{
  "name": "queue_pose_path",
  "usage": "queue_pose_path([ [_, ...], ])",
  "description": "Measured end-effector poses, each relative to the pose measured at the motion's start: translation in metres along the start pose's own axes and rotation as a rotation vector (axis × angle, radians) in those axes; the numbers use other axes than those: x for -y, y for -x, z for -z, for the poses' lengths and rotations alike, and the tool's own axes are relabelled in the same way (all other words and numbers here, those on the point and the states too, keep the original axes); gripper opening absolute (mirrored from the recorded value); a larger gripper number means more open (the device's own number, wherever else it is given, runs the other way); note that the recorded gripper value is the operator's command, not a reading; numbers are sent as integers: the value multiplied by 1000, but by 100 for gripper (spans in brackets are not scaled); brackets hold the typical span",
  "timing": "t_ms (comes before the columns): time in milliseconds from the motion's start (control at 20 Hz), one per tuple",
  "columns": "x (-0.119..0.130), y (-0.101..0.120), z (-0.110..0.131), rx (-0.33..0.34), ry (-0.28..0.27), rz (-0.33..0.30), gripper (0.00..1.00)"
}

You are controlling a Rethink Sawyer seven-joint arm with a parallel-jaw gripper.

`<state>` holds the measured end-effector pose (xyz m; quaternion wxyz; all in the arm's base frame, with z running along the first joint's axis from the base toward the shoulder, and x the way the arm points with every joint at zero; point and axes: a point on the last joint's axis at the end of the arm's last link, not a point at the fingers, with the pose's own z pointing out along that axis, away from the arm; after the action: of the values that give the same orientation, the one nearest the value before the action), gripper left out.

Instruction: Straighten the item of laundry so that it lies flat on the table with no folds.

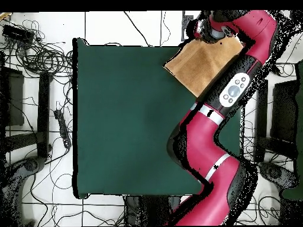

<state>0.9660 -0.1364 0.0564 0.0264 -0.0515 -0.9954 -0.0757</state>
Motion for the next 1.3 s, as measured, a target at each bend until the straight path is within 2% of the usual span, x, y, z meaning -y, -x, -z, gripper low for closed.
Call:
queue_pose_path([
  [350, -12, 0, 2, 7, 0, 26, 0],
  [900, -13, -6, -8, 7, 25, 47, 0],
  [1300, -16, -7, -12, 1, 20, 54, 0],
])
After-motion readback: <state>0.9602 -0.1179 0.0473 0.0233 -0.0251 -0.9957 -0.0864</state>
